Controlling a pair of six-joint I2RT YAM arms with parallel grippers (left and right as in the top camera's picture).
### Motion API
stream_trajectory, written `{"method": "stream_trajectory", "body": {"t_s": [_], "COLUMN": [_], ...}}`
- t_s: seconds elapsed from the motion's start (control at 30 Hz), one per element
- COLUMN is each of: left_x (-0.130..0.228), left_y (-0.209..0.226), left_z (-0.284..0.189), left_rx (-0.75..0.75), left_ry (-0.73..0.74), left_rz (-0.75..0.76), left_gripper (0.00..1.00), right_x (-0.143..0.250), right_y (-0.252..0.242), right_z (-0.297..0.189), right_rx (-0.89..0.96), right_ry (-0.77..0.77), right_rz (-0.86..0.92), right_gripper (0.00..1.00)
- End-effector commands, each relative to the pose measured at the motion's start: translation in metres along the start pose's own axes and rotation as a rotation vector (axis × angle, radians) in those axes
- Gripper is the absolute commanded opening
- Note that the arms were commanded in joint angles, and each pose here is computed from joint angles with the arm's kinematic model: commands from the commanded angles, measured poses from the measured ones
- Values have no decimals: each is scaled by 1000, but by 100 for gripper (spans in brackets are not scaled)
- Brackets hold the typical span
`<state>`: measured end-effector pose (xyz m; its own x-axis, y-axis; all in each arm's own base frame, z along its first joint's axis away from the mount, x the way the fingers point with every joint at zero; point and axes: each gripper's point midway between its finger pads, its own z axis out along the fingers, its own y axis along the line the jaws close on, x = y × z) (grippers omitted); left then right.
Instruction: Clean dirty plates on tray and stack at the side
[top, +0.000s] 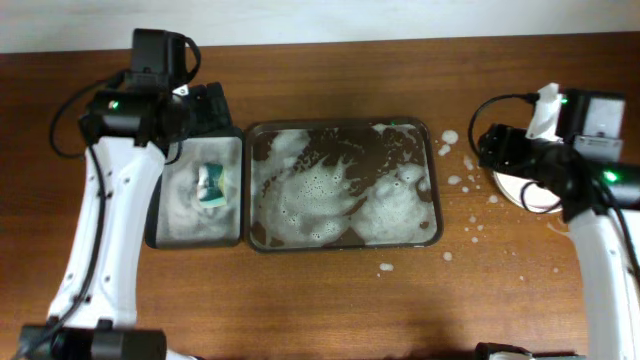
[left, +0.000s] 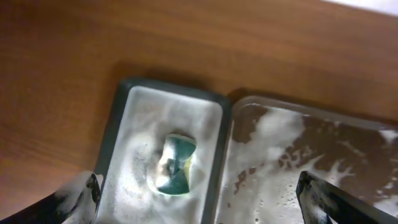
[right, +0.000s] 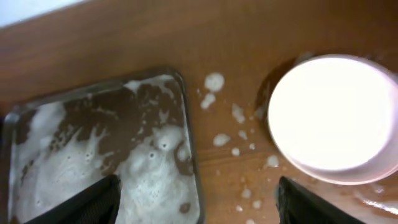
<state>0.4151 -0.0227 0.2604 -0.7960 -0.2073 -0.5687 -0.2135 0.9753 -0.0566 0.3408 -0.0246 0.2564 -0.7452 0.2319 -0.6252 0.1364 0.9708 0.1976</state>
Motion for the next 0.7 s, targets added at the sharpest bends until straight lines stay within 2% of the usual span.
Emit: {"method": "stream_trajectory", "body": {"t_s": [0.0,0.13,0.17,0.2,0.33,0.43,0.67], "left_x": [1,1,1,1,1,1,1], "left_y": [-4,-4,-4,-4,-4,-4,-4], "left_z": [-2,-2,-2,-2,-2,-2,-2], "left_rx": [20,20,20,20,20,20,20], "left_ry": [6,6,6,6,6,6,6], "left_rz": [7,7,7,7,7,7,7], "left_gripper": [99,99,99,99,99,99,99], "right_x": [-23,-25,-23,-20,-7,12,28], "right_y": [12,23,26,28,34,31,27], "right_z": [-59,-125,-145,-161,-207,-210,-197], "right_rx": [-2,-19,-24,-28,-39,-28,-25], "right_ry": [-150,-323,-379,-423,-551,-516,-442], "right_rz": [-91,-116,-125,-131,-150,-143,-135], "right_gripper": [80,81,86,98,98,98,98]}}
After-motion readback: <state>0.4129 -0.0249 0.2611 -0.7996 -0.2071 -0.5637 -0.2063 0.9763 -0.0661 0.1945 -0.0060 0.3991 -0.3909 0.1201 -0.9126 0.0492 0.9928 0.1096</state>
